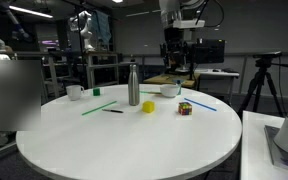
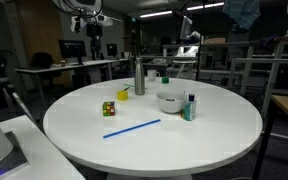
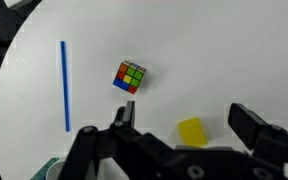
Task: Take the yellow block and put it on the table
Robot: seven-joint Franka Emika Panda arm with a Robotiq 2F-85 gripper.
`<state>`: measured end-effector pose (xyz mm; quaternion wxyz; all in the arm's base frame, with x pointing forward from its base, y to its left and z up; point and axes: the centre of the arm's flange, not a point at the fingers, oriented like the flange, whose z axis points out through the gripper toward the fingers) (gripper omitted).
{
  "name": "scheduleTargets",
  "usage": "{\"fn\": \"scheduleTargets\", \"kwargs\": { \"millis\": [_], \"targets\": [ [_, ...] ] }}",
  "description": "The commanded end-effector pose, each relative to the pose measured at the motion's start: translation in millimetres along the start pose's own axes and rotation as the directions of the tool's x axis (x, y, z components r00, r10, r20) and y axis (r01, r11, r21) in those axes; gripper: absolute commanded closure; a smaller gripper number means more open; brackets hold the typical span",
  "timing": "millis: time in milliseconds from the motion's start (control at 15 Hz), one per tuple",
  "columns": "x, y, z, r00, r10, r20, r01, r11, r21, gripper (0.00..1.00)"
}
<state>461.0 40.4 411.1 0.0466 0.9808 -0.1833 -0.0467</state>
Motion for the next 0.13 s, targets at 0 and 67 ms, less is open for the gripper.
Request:
{"fn": "scheduleTargets", "kwargs": {
  "millis": [0, 67],
  "targets": [
    [1.2, -1.0, 3.8, 1.0, -0.001, 0.007, 0.001, 1.0, -0.004, 0.0],
    [2.0, -1.6, 6.4, 1.0, -0.001, 0.012, 0.001, 1.0, -0.006, 0.0]
  ]
}}
